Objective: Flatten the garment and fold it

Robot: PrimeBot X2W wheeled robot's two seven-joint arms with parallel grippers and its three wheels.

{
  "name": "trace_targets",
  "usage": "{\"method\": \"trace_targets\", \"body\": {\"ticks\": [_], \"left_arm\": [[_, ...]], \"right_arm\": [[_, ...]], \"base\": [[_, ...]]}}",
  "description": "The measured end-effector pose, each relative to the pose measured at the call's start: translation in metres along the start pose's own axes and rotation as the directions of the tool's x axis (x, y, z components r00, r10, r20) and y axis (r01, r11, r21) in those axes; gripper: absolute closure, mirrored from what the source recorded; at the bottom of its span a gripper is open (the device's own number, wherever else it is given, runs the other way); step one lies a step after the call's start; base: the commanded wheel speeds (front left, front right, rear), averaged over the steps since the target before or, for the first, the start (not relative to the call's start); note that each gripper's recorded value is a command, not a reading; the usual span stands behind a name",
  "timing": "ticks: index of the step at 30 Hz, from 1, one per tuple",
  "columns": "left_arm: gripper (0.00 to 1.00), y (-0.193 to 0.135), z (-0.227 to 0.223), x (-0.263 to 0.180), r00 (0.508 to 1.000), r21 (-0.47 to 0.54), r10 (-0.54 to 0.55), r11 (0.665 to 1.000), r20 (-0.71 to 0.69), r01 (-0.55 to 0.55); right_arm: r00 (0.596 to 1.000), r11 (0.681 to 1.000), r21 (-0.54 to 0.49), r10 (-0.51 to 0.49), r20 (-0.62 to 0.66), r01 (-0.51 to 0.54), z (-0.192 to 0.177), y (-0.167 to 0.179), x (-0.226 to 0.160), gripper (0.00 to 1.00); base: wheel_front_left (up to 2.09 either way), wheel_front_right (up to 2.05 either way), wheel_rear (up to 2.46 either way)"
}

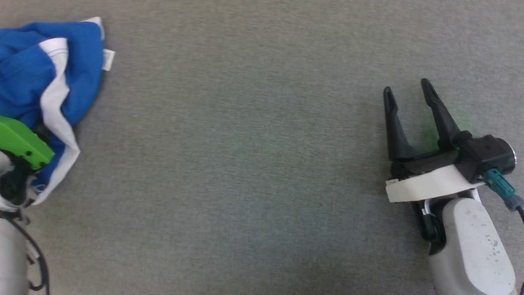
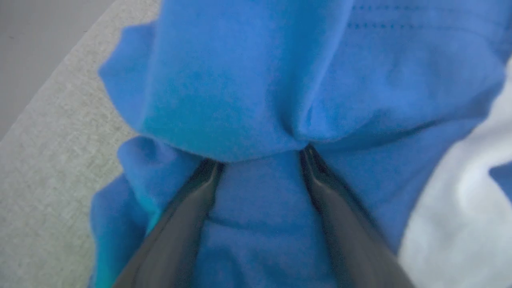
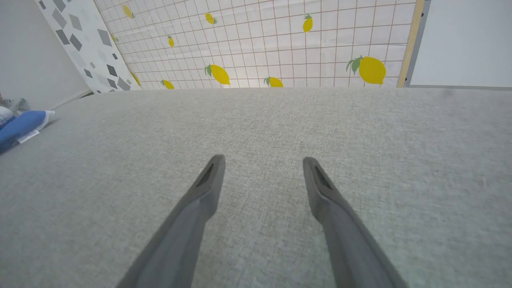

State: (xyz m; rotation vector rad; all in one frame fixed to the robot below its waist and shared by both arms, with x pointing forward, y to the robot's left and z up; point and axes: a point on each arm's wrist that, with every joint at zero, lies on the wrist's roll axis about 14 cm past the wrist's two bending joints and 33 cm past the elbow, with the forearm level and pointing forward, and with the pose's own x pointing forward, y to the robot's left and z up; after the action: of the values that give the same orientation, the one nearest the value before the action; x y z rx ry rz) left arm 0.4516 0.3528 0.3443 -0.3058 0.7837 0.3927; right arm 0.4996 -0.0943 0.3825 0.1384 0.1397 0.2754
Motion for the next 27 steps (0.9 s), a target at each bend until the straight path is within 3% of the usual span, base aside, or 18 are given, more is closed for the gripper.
{"method": "trace_targets", "body": {"ticks": [1, 2, 6, 9, 12, 15, 18, 22, 27], "left_arm": [[0.58, -0.001, -0.001, 0.001, 1.000, 0.012, -0.001, 1.000, -0.015, 0.001], [0.98, -0.002, 0.001, 0.001, 1.000, 0.020, -0.003, 1.000, -0.012, 0.003], [1.00, -0.008, 0.022, -0.007, 0.991, 0.080, -0.007, 0.997, 0.135, -0.004], [1.00, -0.015, 0.047, -0.023, 0.947, 0.137, -0.032, 0.990, 0.319, -0.013], [1.00, -0.023, 0.092, -0.054, 0.840, 0.207, -0.077, 0.977, 0.537, -0.042], [1.00, -0.033, 0.125, -0.089, 0.732, 0.265, -0.138, 0.962, 0.667, -0.060], [1.00, -0.049, 0.158, -0.139, 0.592, 0.309, -0.214, 0.949, 0.777, -0.063], [1.00, -0.077, 0.182, -0.199, 0.438, 0.358, -0.307, 0.933, 0.845, -0.037], [1.00, -0.134, 0.185, -0.251, 0.333, 0.441, -0.442, 0.894, 0.833, 0.083]], "right_arm": [[1.000, 1.000, 0.000, -0.003, 0.002, 0.003, 0.000, -0.001, -0.001, 0.00], [1.000, 1.000, -0.001, -0.007, 0.003, 0.007, 0.001, -0.002, -0.002, 0.00], [1.000, 1.000, -0.013, -0.026, 0.003, 0.026, 0.006, -0.008, -0.008, 0.00], [0.999, 0.999, -0.018, -0.040, -0.007, 0.040, 0.009, -0.012, -0.018, 0.00], [0.998, 0.999, -0.010, -0.053, -0.025, 0.053, 0.010, -0.012, -0.033, 0.00], [0.998, 0.998, 0.002, -0.059, -0.017, 0.059, 0.018, -0.009, -0.046, 0.00], [0.998, 0.998, 0.008, -0.059, 0.023, 0.059, 0.037, -0.005, -0.059, 0.00], [0.994, 0.998, -0.006, -0.067, 0.091, 0.068, 0.065, -0.004, -0.073, 0.00], [0.982, 0.993, -0.016, -0.110, 0.156, 0.114, 0.091, -0.013, -0.098, 0.00]], "base": [[0.00, 0.00, 0.00], [0.00, 0.00, 0.00], [0.00, 0.00, 0.00], [0.00, 0.00, 0.00], [0.00, 0.00, 0.00], [0.00, 0.00, 0.00], [0.00, 0.00, 0.00], [0.00, 0.00, 0.00], [0.00, 0.00, 0.00]]}}
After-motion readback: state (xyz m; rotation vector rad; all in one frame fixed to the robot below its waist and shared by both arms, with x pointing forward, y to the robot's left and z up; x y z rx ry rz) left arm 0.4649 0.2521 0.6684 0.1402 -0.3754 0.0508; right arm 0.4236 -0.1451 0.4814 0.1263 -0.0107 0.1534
